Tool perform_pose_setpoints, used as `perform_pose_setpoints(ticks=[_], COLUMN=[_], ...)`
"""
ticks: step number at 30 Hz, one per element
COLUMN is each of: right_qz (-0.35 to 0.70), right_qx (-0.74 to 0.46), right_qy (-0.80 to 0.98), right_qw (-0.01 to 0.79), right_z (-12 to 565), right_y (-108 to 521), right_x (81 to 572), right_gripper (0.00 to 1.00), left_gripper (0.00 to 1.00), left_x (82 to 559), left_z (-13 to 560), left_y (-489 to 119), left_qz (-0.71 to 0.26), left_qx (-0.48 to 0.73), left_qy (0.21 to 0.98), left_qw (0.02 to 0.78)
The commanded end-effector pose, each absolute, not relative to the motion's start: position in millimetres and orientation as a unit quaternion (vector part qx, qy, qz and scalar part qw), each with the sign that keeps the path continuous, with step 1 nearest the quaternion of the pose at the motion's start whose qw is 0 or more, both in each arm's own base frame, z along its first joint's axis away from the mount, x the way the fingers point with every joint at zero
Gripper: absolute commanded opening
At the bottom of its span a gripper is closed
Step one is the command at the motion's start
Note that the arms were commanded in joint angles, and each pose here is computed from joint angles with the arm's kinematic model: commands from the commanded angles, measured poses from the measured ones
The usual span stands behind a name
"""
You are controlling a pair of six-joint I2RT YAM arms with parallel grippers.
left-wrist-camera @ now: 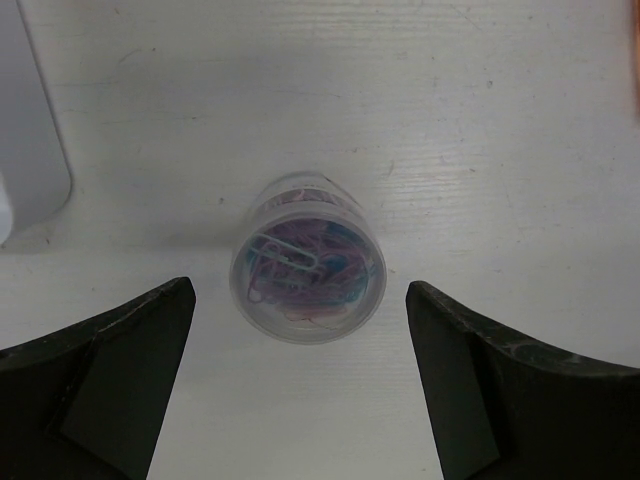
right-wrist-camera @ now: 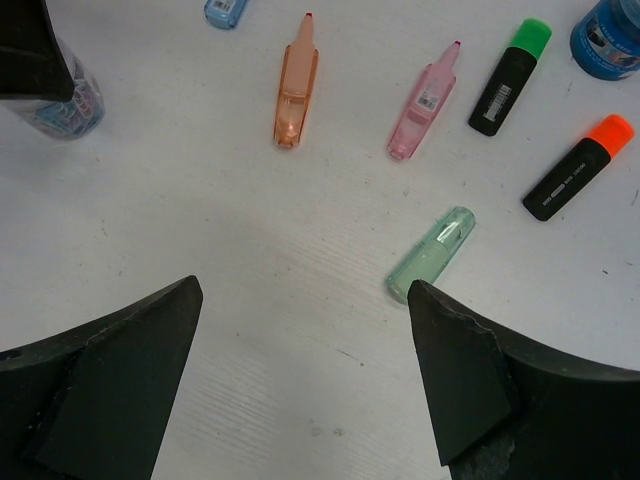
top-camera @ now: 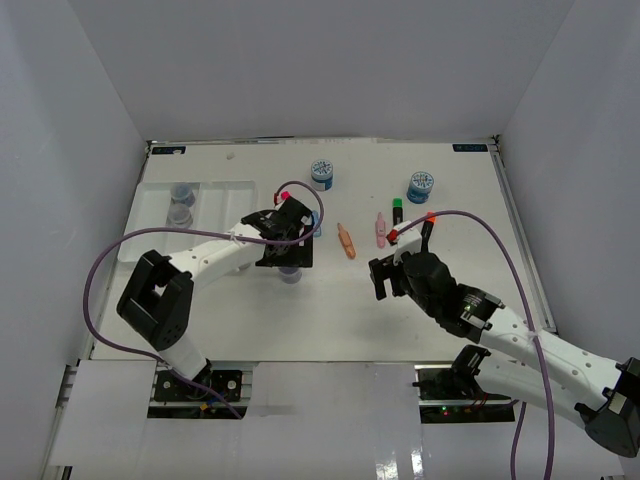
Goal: Sort the stationery into containers
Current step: Pick up the stationery from the center of the board.
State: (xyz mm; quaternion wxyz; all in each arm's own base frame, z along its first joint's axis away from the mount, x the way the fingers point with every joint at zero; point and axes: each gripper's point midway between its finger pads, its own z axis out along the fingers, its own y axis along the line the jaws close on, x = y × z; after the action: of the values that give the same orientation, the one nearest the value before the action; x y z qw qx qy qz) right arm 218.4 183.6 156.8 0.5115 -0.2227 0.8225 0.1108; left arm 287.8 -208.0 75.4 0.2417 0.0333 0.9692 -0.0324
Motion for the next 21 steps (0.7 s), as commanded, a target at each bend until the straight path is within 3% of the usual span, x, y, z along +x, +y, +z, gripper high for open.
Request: perform_pose_setpoints(ticks=[1, 14, 21], right_qz=[0.11, 0.114, 0.116], right_qx=[-0.207, -0.208, -0.213], right_qy=[0.821, 0.822, 0.822], right_qw=[0.52, 0.517, 0.515], right_z=[158.0, 156.1, 156.1], right_y=[180.9, 181.5, 183.1], right_x=[221.2, 220.4, 220.1], right_gripper=[0.9, 0.9, 0.9], left_gripper=[0.98, 0.88, 0.67], left_x=[292.3, 292.8, 297.0], left_z=[85.5, 67.9, 83.1], left_y=[-201.4, -219.1, -211.5], left_qz=[-0.019, -0.022, -0.011], left_qx=[0.01, 0.021, 0.012], left_qy=[0.965, 0.969, 0.964], left_qw=[0.261, 0.243, 0.264])
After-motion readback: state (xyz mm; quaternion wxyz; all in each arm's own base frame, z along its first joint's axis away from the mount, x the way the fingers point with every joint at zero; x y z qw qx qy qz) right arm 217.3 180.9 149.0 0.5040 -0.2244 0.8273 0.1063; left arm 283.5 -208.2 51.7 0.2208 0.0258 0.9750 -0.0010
